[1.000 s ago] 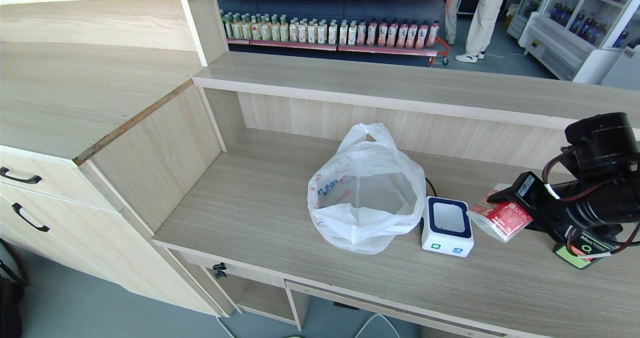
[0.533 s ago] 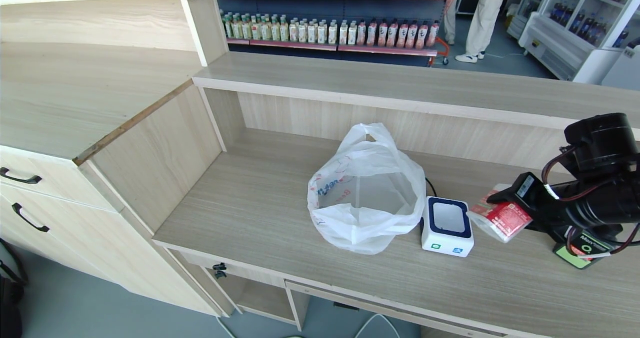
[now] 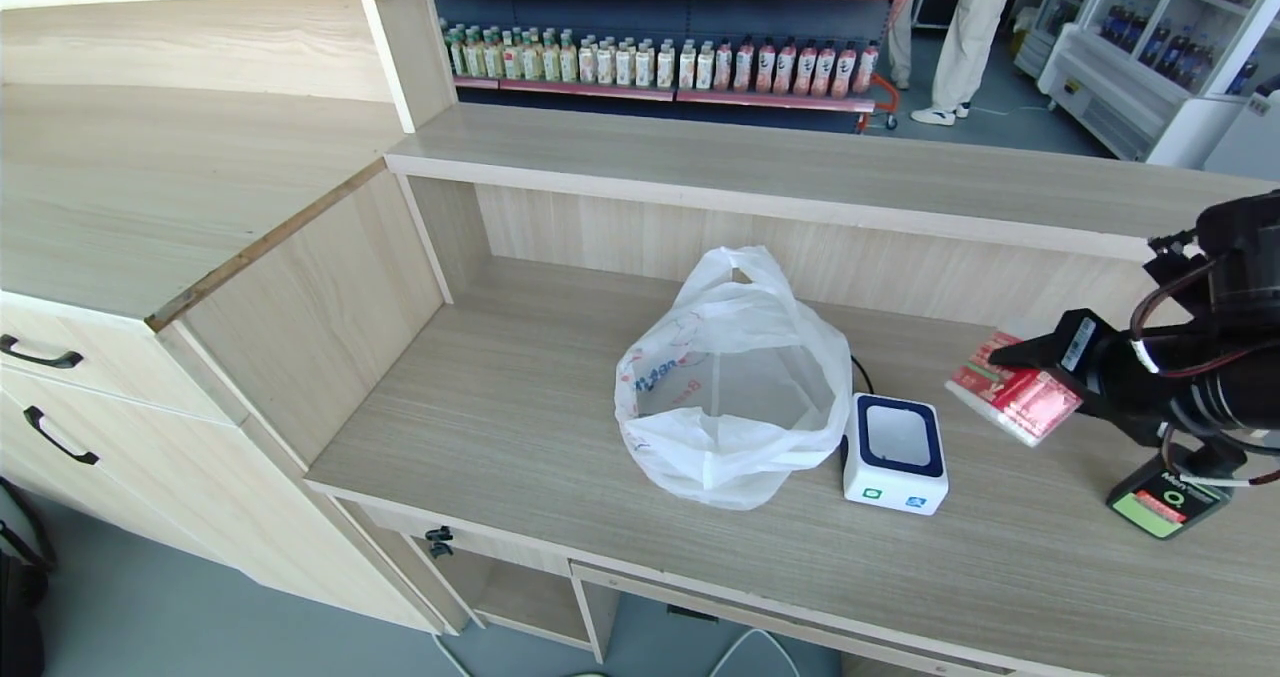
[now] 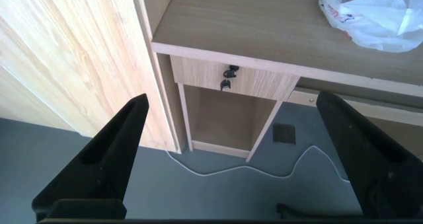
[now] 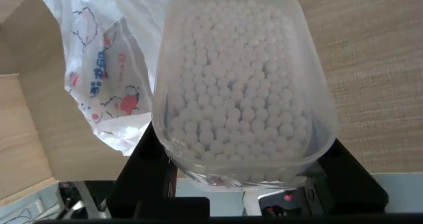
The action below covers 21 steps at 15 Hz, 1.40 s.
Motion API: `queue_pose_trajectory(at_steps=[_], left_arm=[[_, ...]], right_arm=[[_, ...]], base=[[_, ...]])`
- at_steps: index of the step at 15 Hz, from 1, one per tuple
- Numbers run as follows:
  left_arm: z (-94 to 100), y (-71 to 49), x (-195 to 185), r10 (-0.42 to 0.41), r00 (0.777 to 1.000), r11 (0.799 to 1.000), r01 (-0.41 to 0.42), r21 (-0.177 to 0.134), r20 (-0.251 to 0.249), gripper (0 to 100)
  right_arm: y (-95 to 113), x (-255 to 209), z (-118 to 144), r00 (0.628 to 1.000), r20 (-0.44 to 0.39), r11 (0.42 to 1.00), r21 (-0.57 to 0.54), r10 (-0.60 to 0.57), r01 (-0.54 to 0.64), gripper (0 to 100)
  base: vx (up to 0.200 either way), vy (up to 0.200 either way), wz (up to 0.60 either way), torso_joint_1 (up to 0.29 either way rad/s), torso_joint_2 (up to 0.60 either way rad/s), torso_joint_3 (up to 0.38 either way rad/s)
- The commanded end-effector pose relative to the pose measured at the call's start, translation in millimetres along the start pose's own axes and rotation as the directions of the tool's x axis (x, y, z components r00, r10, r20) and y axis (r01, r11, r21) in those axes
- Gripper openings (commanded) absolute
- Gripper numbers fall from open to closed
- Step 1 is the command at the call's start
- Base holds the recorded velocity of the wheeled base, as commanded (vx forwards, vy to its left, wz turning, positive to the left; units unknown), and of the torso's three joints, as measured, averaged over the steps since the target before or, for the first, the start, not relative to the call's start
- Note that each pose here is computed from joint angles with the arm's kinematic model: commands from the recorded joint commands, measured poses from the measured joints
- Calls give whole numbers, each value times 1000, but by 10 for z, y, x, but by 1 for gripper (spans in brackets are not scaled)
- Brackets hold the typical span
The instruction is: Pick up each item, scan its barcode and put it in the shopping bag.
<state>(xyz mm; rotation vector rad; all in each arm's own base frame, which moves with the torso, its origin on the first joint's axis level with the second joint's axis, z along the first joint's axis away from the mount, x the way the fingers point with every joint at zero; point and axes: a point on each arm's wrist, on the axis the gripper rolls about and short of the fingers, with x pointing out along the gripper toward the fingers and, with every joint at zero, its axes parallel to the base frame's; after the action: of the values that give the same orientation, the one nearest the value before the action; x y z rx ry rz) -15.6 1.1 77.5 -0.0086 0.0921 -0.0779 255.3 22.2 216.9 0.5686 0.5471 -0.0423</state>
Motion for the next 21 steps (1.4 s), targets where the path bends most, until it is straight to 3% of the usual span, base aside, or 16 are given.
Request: queue_pose_trajectory(at_steps=[1,2,3,4,9,10,12,16,21], left_arm=[[0,0,1,0,1000,1000,0,0,-2,100],[0,0,1,0,1000,1000,0,0,-2,100],[0,0,1,0,1000,1000,0,0,-2,100],[0,0,1,0,1000,1000,0,0,-2,100],[0,0,1,0,1000,1000,0,0,-2,100],[0,0,1,0,1000,1000,0,0,-2,100],[2,0,1,0,1000,1000,0,0,0,100],[2,0,1,0,1000,1000,0,0,0,100],[2,0,1,0,1000,1000,0,0,0,100]], right_arm=[[119,-708,87,924,310,928,-357,224,-106,0],[137,-845,67,845,391,821,-563,364,-93,0],[131,-896,48,814,416,786,-614,406,-79,0],[114,-923,13,805,426,768,-638,414,-57,0],[-179,-1010,-435,855,359,715,-699,373,-19,0],[-228,-984,-466,866,356,681,-732,351,25,0],[-301,-984,-491,875,397,628,-764,278,147,0],[-268,-1023,-357,855,446,632,-750,266,194,0],[-295,-958,-356,867,434,587,-778,243,225,0]], base=[[0,0,0,0,0,0],[0,0,0,0,0,0],[0,0,0,0,0,0],[0,0,0,0,0,0],[0,0,0,0,0,0],[0,0,0,0,0,0],[0,0,0,0,0,0],[0,0,0,0,0,0],[0,0,600,2,5,2]])
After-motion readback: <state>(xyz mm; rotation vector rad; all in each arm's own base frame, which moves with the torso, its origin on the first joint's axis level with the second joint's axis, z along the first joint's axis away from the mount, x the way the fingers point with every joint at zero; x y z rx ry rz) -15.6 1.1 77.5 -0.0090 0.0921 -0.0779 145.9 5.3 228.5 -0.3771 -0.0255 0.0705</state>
